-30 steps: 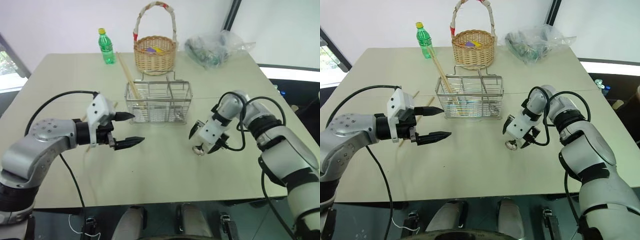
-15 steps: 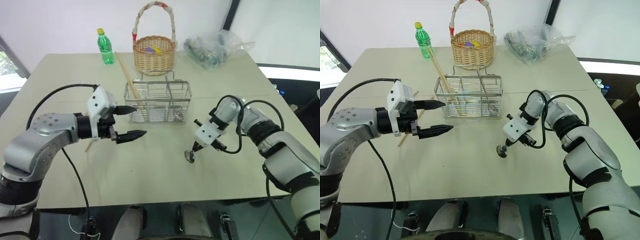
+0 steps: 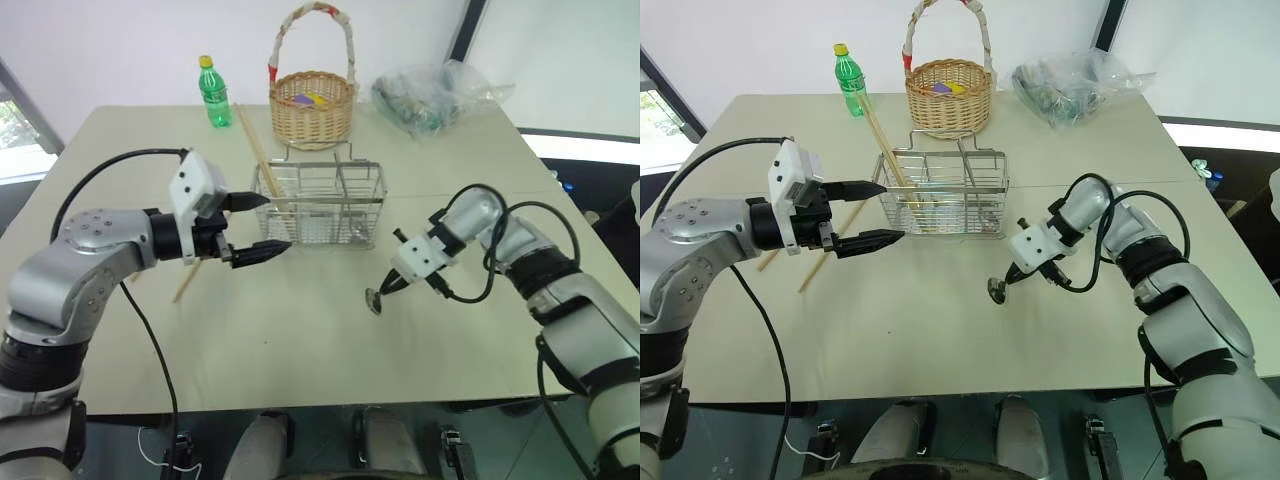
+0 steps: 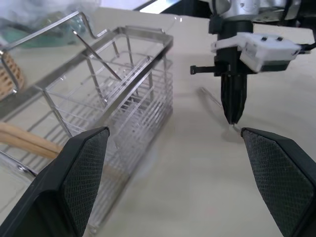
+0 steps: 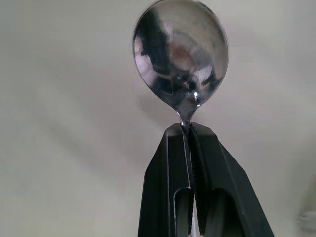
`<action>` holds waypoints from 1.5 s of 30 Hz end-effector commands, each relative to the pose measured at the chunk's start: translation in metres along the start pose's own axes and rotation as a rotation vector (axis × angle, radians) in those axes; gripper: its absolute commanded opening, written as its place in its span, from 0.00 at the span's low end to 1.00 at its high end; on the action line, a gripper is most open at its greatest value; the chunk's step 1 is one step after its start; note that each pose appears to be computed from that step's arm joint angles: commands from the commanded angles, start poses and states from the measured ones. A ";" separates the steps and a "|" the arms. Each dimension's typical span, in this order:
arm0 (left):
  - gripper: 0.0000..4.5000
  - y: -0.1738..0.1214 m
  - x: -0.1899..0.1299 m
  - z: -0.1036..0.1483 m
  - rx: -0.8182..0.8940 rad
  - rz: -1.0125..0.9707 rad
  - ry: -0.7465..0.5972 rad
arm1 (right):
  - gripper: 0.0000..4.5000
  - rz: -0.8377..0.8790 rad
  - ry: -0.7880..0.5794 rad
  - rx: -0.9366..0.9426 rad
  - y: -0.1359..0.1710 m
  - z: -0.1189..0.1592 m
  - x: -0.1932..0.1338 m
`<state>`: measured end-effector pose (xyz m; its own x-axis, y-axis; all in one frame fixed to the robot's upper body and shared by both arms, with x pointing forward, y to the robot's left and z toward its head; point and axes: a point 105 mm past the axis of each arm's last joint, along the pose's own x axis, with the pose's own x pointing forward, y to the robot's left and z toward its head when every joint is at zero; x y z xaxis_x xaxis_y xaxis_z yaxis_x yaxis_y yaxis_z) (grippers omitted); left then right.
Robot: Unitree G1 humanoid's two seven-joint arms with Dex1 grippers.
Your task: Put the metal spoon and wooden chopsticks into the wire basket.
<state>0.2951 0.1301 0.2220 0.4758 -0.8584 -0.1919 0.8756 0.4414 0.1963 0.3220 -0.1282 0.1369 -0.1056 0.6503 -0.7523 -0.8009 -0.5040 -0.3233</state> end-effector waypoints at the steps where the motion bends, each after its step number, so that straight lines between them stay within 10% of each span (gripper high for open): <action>1: 1.00 0.009 -0.009 0.021 0.066 0.046 -0.053 | 0.01 -0.151 -0.239 0.060 -0.011 0.056 -0.037; 14: 1.00 0.033 -0.015 0.034 0.102 0.109 -0.088 | 0.01 -0.565 -0.950 0.375 -0.045 0.179 -0.143; 30: 1.00 0.033 -0.009 0.047 0.120 0.116 -0.146 | 0.01 -1.149 -0.777 0.642 -0.124 0.089 -0.113; 40: 1.00 0.041 -0.019 0.053 0.131 0.173 -0.152 | 0.96 -1.190 -0.740 0.731 -0.114 0.073 -0.099; 45: 1.00 0.051 -0.027 0.051 0.119 0.224 -0.149 | 0.96 -1.178 -0.750 0.608 -0.109 0.093 -0.127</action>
<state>0.3226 0.1508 0.2662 0.5943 -0.8031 -0.0426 0.7790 0.5617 0.2787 0.3836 -0.1005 0.2801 0.6900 0.7038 0.1688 -0.7140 0.7001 -0.0004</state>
